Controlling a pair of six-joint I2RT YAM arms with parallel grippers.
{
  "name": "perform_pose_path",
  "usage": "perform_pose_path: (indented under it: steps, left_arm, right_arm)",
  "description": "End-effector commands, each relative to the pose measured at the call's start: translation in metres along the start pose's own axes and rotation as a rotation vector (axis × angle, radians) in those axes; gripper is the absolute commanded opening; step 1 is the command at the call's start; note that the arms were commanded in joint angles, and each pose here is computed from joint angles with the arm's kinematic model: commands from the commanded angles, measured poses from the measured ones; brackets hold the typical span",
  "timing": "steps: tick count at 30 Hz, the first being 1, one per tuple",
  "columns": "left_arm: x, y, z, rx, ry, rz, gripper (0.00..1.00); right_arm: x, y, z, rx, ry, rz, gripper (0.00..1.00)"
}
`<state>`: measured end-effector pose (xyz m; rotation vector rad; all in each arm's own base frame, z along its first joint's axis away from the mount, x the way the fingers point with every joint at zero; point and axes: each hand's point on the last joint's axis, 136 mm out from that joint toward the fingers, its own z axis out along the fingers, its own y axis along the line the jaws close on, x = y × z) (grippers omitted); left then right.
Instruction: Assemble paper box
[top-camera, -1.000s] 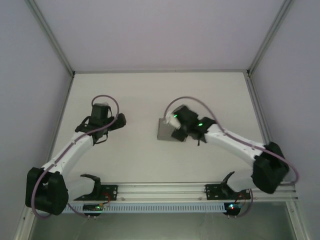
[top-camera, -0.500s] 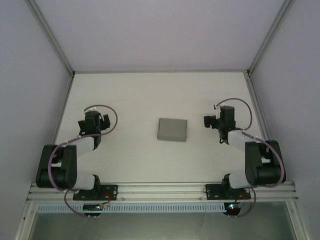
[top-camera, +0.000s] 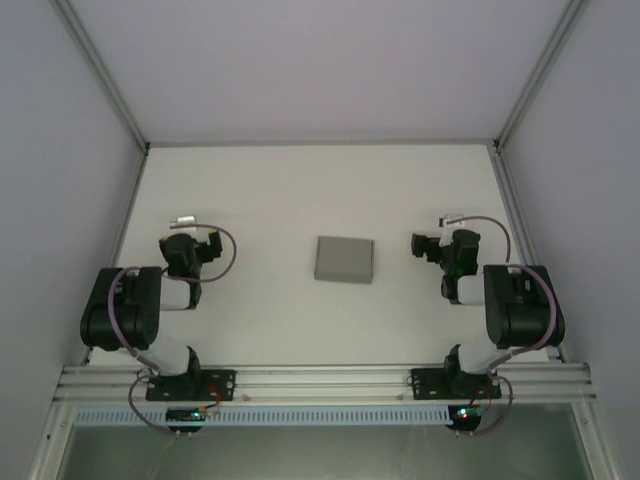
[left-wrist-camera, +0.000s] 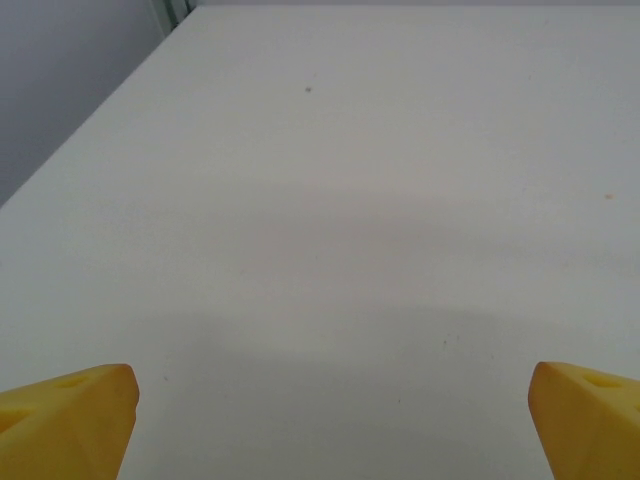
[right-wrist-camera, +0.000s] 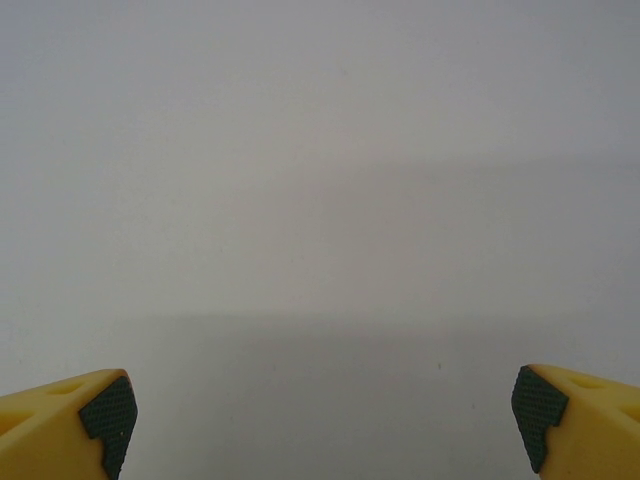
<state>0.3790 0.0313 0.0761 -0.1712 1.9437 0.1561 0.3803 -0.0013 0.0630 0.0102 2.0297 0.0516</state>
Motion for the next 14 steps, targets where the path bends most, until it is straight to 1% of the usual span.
perform_pose_path:
  steps: [1, 4, 6, 8, 10, 11, 14]
  left_arm:
    - [-0.0241, -0.0014, 0.001, 0.015, -0.079, -0.011, 0.99]
    - [-0.0244, -0.0015, 0.0012, 0.015, -0.081, -0.012, 0.99]
    - [-0.0249, -0.0015, 0.0011, 0.014, -0.08, -0.011, 0.99]
    - [-0.0243, -0.0016, 0.0012, 0.015, -0.078, -0.011, 0.99]
    - [-0.0247, -0.0016, 0.0013, 0.015, -0.079, -0.012, 0.99]
    - [-0.0247, -0.0014, 0.0014, 0.014, -0.079, -0.011, 0.99]
    - [-0.0245, -0.0016, 0.0013, 0.015, -0.078, -0.011, 0.99]
  right_arm:
    - [-0.0199, 0.0009, 0.0024, 0.01, -0.064, 0.015, 0.99]
    - [-0.0247, -0.0052, 0.0009, 0.056, -0.087, -0.012, 0.99]
    - [-0.0236, -0.0012, 0.0011, 0.04, -0.084, -0.012, 0.99]
    - [-0.0191, 0.0013, 0.0033, 0.021, -0.055, -0.01, 0.99]
    - [-0.0257, -0.0069, 0.0013, 0.072, -0.091, -0.006, 0.99]
    - [-0.0211, -0.0043, 0.0026, 0.059, -0.068, 0.0, 0.99]
    - [-0.0249, -0.0058, 0.0018, 0.069, -0.085, 0.001, 0.99]
